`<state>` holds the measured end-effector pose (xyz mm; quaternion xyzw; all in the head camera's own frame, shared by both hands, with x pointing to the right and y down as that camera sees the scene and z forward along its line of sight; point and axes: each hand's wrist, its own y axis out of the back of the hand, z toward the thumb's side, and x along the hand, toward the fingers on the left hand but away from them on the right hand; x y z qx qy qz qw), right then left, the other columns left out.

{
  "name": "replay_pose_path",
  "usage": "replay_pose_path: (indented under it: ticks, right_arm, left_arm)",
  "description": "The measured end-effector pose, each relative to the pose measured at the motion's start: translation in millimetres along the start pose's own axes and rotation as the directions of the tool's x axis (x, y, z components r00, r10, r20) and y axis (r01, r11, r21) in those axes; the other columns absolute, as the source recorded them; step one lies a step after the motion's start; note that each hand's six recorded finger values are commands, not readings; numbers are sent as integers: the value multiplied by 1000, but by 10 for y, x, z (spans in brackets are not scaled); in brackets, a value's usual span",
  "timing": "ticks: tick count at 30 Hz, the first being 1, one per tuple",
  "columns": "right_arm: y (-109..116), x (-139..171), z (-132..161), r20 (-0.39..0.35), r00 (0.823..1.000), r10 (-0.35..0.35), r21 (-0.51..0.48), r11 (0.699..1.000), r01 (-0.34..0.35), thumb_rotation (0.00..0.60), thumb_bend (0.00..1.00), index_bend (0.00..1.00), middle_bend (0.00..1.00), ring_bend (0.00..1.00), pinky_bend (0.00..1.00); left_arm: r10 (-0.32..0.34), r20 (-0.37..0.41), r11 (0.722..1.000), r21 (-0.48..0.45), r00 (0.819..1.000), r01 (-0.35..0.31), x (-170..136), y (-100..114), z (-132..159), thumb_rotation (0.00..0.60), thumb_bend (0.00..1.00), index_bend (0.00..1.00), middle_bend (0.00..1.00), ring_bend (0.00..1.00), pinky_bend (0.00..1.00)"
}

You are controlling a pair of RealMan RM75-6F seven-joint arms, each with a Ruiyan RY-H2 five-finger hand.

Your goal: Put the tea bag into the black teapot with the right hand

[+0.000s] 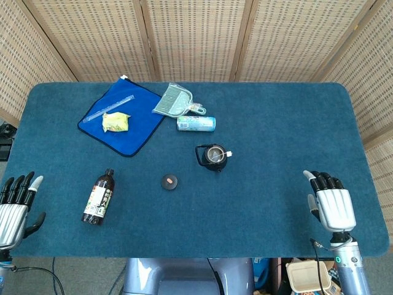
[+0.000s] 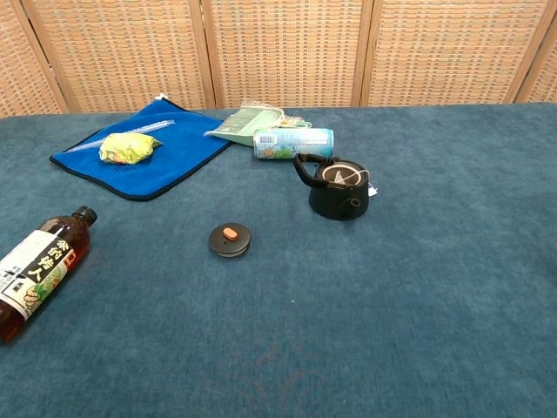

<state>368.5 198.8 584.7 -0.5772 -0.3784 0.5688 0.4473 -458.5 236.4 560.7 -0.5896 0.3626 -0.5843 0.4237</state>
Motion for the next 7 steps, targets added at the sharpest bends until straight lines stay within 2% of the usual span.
replay_pose_path:
  ticks: [7]
  right_arm:
    - [-42,15,11,-1,1000,26,-11,1000,-26,600,641,245,320,251,364]
  left_arm:
    - [-4,12,1000,3,1000,4,3,-5,37,600,349,0,0,0,0]
